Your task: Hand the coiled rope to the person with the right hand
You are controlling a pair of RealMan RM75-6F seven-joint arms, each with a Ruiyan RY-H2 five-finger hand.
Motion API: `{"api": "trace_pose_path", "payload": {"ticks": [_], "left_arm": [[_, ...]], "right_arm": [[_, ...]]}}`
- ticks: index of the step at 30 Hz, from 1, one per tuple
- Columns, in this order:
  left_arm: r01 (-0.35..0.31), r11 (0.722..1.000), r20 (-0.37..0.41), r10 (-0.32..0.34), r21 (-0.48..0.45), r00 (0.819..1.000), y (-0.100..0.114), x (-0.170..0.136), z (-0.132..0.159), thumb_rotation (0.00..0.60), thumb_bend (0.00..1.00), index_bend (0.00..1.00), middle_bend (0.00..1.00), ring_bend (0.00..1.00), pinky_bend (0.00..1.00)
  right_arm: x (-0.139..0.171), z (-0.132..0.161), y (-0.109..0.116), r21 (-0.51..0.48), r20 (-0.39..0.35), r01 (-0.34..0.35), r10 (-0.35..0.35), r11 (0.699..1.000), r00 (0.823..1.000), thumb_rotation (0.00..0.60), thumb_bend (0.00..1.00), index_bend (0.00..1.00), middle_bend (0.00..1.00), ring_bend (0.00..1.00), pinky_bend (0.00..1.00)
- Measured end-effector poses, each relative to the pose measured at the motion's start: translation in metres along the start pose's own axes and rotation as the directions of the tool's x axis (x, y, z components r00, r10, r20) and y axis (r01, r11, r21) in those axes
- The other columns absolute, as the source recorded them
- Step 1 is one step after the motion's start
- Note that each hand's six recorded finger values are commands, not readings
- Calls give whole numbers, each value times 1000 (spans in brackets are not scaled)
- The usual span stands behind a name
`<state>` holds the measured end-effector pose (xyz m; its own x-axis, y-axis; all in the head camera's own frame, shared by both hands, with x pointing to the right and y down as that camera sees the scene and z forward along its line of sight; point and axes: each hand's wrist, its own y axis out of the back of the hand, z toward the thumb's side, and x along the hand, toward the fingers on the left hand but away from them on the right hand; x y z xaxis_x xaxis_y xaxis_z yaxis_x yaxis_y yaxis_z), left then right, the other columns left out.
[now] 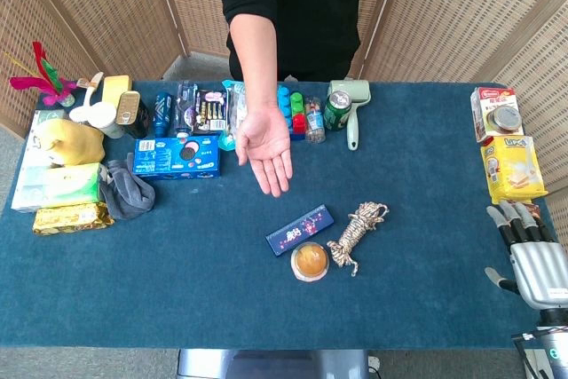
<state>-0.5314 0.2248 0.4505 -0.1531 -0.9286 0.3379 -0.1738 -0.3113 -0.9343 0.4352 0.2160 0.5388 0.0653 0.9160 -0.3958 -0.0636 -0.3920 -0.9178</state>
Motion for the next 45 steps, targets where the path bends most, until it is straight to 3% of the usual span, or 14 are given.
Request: {"api": "trace_pose_path", "payload": {"ticks": [9,13,20,26,32,45], "left_arm": [[-8,1000,7,9,-5,1000,1,-2,0,600,168,54,47,75,92],[-7,1000,5,7,-9,1000,1,-2,0,600,168,53,47,75,91],[-9,1000,2,9,-9,1000,1,-2,0,600,168,53,46,76,91],[1,1000,-4,-1,0,1000,-2,1,0,600,168,53,47,75,91],[3,1000,-9,-3,-1,1000,-3,3,-1,600,168,53,47,75,91],[1,1000,-11,-1,-9,1000,-2,4,-2,600,167,54,47,75,91]], "right_arm": [[0,13,-11,-28,-76,-49,47,998,996,600,0,37,24,41,141],[-8,27,-21,-12,-148,-97,94,995,984,600,0,71,41,48,141],[-38,68,-35,74,-319,-154,170,985,932,600,0,107,90,101,172],[-60,101,-47,155,-403,-178,227,972,887,600,3,112,100,111,180],[-82,126,-59,221,-425,-203,282,954,860,600,96,113,101,110,184],[-112,158,-74,296,-409,-212,324,931,853,600,180,114,106,111,185]]}}
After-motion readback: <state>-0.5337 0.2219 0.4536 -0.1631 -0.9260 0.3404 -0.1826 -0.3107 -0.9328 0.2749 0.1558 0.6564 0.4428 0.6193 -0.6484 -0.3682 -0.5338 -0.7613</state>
